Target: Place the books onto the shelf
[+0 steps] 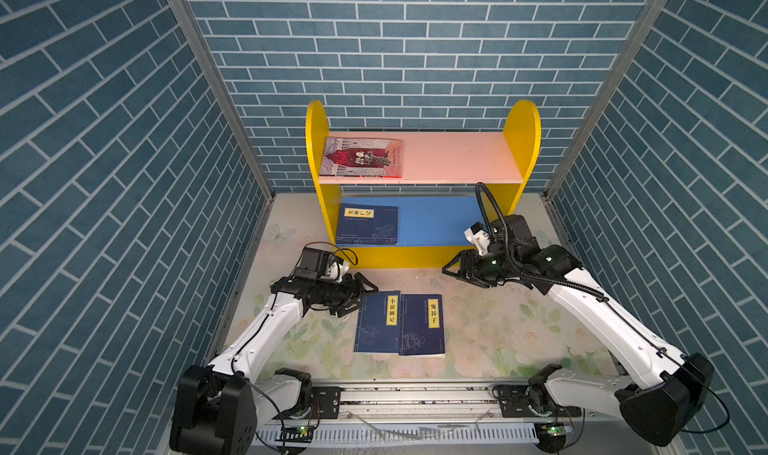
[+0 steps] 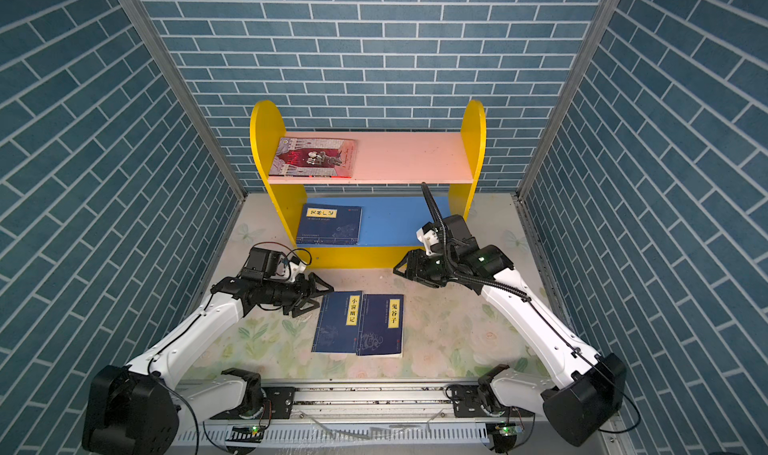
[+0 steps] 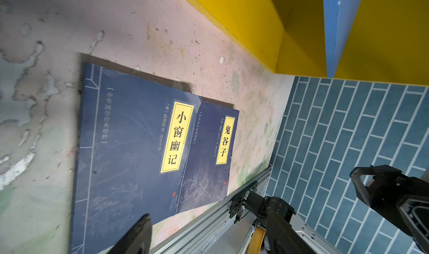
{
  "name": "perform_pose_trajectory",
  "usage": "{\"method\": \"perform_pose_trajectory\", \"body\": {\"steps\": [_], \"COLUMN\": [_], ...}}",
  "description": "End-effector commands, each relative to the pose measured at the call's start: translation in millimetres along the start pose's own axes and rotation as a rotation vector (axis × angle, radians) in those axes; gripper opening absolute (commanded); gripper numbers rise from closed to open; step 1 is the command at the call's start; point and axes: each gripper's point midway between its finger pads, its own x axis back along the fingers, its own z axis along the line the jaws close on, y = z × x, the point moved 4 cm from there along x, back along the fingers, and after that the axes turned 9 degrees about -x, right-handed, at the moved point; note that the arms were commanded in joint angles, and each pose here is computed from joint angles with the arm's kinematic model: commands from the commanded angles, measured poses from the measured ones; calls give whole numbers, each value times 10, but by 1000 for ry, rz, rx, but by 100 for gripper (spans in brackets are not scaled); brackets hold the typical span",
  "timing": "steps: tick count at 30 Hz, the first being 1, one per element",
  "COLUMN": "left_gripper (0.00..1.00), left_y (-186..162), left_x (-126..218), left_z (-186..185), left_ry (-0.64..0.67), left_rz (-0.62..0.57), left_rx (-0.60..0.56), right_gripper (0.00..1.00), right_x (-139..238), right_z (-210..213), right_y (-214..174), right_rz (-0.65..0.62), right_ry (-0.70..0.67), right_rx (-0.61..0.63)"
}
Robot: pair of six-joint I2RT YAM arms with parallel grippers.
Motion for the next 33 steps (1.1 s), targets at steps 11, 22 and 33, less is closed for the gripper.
{"method": "perform_pose_trajectory", "body": {"steps": [11,22,33], "left_gripper": [79,79,82], "left_y": [-253,-468,-310], "left_x": [-471,-982,-1214], "left_z": [-388,-370,-259], "left_ry": [-130,-180,-153], "left_rz": [282,422,346], "left_rx": [-276,-419,-450], "right_gripper": [59,59,60], "right_x": [-267,-853,-1122], "right_z": [-1021,-1208,-1287], "right_y": [-761,-823,-784], "right_rz": [109,160,178], "right_ry": [-190,-116,-124], "right_rx": [-234,-276,-275]}}
